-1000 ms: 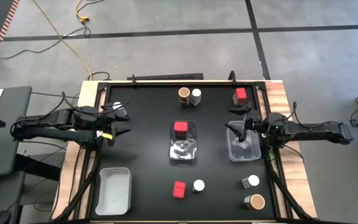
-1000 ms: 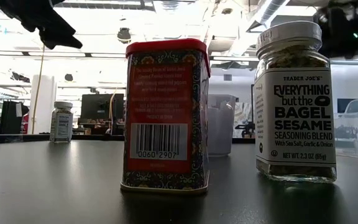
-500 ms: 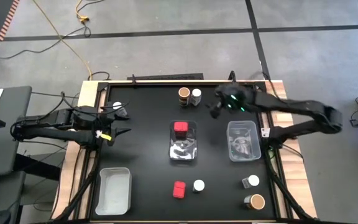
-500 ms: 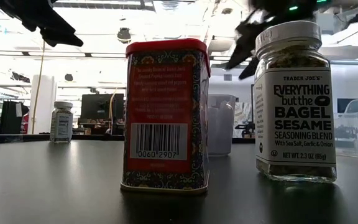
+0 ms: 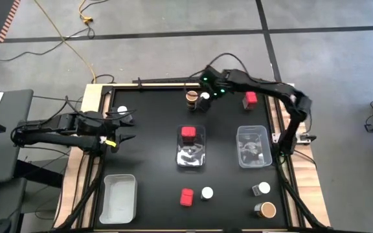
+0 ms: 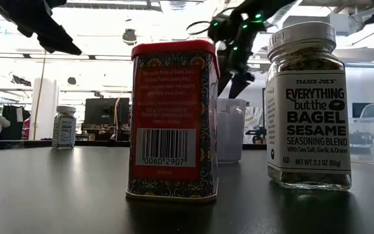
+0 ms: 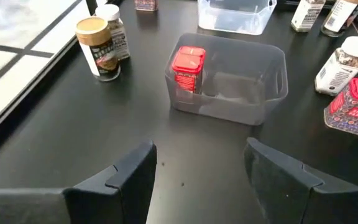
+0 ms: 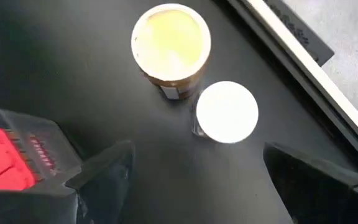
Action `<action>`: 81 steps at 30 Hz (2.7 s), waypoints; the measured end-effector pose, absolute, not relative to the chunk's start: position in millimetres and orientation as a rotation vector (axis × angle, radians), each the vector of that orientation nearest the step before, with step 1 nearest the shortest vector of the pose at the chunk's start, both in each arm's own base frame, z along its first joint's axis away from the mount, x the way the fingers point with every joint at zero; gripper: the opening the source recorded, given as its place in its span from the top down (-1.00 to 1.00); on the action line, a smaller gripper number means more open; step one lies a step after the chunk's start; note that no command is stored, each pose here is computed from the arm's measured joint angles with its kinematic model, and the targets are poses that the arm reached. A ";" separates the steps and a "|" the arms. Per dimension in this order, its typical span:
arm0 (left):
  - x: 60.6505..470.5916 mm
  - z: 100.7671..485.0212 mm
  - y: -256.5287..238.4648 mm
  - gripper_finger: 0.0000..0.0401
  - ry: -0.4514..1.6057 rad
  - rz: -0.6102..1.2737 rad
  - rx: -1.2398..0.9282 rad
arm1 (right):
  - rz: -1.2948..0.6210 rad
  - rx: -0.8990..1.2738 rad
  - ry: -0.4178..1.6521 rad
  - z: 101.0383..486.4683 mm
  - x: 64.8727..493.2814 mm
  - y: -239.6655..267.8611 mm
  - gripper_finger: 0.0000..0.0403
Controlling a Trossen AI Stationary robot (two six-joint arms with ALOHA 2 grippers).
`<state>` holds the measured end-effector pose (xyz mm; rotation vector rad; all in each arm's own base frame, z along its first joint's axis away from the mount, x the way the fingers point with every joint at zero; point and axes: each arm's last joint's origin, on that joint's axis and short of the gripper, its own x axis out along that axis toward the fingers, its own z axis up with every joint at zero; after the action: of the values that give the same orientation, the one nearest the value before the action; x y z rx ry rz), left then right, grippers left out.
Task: Sort spices by type
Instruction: Put the white seasoning bottle into the transparent bin
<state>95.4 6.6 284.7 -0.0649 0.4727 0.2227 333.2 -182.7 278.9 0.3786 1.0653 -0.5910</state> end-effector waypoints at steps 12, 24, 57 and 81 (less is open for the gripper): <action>95.5 285.0 6.5 -0.15 0.470 0.222 -0.064 | -0.586 0.385 1.238 246.2 356.5 -219.6 -0.91; 95.6 285.0 6.6 -0.15 0.470 0.223 -0.063 | -0.513 0.388 1.293 226.1 355.6 -232.3 -0.85; 95.6 285.0 6.6 -0.15 0.469 0.224 -0.071 | -0.446 0.404 1.434 221.3 346.5 -224.9 -0.10; 95.6 284.7 6.3 -0.15 0.469 0.220 -0.094 | -0.325 0.187 1.242 404.4 230.7 -34.3 -0.10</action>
<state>95.6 6.3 284.7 -0.0938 0.4695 0.2199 230.7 -34.3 404.4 0.1867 1.2423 -0.3250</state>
